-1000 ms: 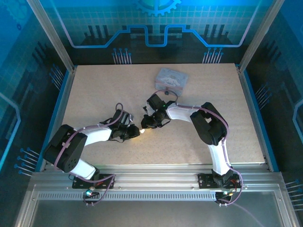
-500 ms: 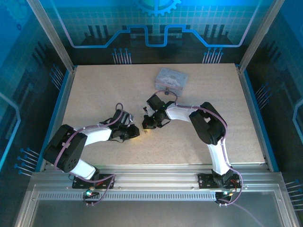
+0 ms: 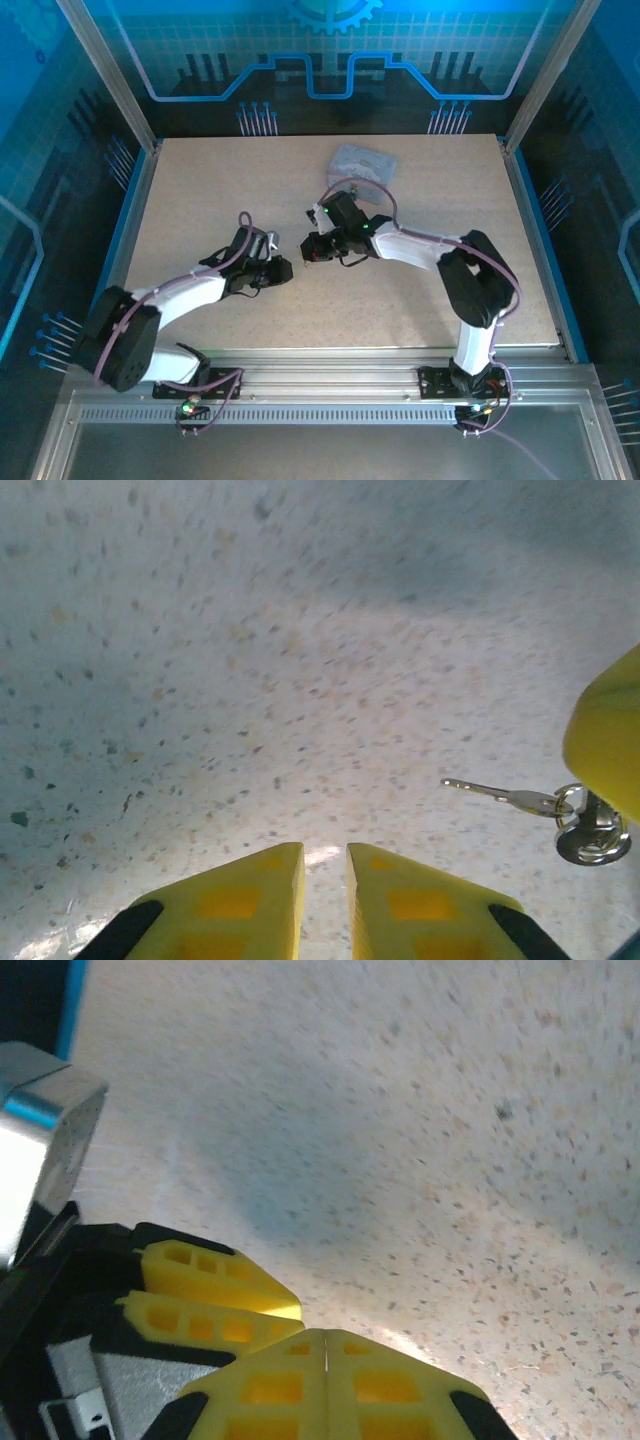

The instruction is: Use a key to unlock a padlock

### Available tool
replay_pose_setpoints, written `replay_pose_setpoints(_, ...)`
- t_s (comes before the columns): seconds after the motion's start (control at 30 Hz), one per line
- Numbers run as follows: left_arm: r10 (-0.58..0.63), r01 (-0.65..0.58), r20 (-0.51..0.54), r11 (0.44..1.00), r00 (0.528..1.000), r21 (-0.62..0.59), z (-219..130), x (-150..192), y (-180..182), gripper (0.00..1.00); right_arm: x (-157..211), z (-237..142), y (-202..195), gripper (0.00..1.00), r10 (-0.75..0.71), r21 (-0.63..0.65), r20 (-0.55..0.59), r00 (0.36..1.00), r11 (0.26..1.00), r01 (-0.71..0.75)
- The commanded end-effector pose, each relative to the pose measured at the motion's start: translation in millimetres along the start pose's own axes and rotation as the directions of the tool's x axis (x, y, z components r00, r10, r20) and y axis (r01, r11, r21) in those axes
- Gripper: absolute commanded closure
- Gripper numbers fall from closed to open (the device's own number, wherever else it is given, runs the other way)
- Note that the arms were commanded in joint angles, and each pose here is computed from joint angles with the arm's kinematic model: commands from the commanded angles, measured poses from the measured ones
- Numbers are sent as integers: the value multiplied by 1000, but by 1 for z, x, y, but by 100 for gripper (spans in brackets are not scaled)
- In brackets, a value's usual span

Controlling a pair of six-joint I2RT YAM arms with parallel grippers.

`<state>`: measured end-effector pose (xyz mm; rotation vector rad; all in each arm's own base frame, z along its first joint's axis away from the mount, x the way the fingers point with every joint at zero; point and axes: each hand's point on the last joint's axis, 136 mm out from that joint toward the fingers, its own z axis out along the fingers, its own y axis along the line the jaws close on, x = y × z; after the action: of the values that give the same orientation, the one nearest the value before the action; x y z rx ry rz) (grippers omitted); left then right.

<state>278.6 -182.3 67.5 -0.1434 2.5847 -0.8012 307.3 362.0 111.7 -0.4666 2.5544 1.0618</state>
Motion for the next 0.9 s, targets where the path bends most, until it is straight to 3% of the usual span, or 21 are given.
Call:
replay_pose_setpoints(0.0,93,-96,88,995,992,29,-29,-19,-22,81,-28,-34,47,100,-183,-98,193,964,974,205)
replay_pose_setpoints(0.13,155,-173,217,983,964,67,-70,-37,-45,79,-41,-86,108,100,-362,-182,407,838,868,463)
replay_pose_setpoints(0.23,192,-228,319,970,928,81,-100,-46,-58,77,-39,-120,146,100,-520,-113,536,665,736,667)
replay_pose_setpoints(0.33,222,-279,410,957,885,84,-127,-53,-67,75,-45,-133,156,100,-594,-45,562,576,674,738)
replay_pose_setpoints(0.57,295,-421,528,897,797,134,-164,-56,-95,68,-53,-150,175,100,-579,-86,608,543,632,770)
replay_pose_setpoints(0.73,319,-544,600,805,733,237,-188,-49,-126,59,-56,-158,180,100,-544,-113,635,548,636,763)
replay_pose_setpoints(0.87,293,-573,606,746,740,339,-198,-47,-150,53,-59,-163,179,100,-498,-154,650,573,652,742)
